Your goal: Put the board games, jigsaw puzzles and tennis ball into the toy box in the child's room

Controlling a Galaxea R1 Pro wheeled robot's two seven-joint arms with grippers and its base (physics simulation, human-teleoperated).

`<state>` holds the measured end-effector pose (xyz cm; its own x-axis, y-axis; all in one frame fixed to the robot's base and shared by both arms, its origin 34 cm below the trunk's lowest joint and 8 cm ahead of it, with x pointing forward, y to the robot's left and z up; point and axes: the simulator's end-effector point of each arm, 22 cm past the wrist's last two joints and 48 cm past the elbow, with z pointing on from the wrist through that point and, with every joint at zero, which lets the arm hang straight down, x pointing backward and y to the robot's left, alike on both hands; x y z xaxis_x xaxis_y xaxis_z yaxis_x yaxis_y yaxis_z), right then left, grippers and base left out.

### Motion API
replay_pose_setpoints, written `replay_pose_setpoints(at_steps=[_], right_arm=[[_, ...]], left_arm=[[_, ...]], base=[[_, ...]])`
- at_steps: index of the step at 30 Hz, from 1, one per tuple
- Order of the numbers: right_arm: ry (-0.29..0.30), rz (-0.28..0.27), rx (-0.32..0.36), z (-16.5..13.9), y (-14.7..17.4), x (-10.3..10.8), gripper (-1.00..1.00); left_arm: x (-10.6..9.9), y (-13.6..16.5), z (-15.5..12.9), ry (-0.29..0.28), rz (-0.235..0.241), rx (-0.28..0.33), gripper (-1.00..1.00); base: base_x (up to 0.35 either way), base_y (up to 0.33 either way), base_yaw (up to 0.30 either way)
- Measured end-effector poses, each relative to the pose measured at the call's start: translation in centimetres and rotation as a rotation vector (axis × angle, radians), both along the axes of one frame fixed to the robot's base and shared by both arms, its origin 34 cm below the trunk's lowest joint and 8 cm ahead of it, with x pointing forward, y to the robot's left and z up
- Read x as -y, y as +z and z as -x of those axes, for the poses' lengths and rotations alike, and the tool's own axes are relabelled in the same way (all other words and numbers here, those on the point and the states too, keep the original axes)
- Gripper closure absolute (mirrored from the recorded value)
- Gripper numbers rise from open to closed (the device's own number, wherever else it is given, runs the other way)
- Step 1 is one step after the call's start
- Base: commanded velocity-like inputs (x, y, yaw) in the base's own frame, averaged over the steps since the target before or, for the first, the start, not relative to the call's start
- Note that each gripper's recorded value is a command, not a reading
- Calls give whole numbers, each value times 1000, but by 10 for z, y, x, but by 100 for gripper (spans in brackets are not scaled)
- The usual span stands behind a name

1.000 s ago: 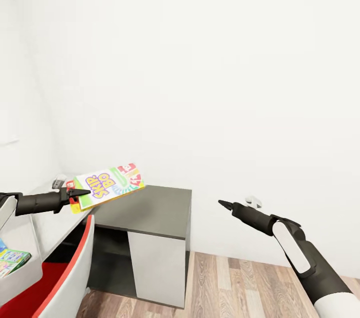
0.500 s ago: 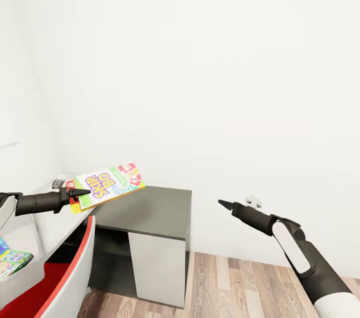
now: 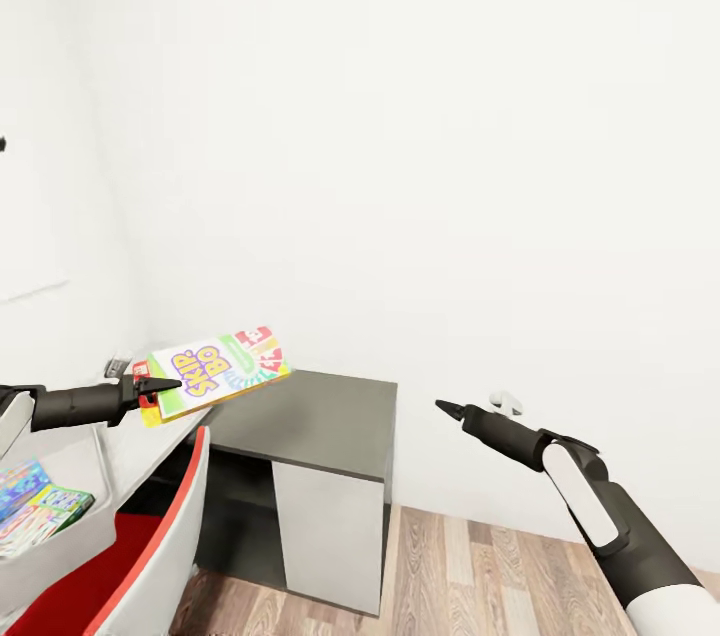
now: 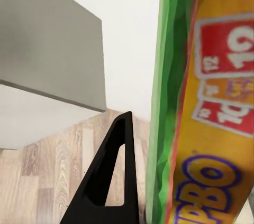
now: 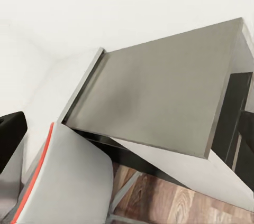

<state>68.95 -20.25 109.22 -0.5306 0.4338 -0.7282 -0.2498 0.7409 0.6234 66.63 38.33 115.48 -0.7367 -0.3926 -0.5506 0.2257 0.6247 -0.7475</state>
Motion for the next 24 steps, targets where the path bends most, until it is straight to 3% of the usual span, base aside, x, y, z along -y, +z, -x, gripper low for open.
replay_pose_setpoints(at_steps=[8,24], right_arm=[[15,-25,-1,4,6,-16,-100],[15,-27,-1,4,6,-17,-100]], left_arm=[[0,5,3,0,-2,0,100],[0,4,3,0,-6,-2,100]], base=[[0,0,287],[0,0,288]])
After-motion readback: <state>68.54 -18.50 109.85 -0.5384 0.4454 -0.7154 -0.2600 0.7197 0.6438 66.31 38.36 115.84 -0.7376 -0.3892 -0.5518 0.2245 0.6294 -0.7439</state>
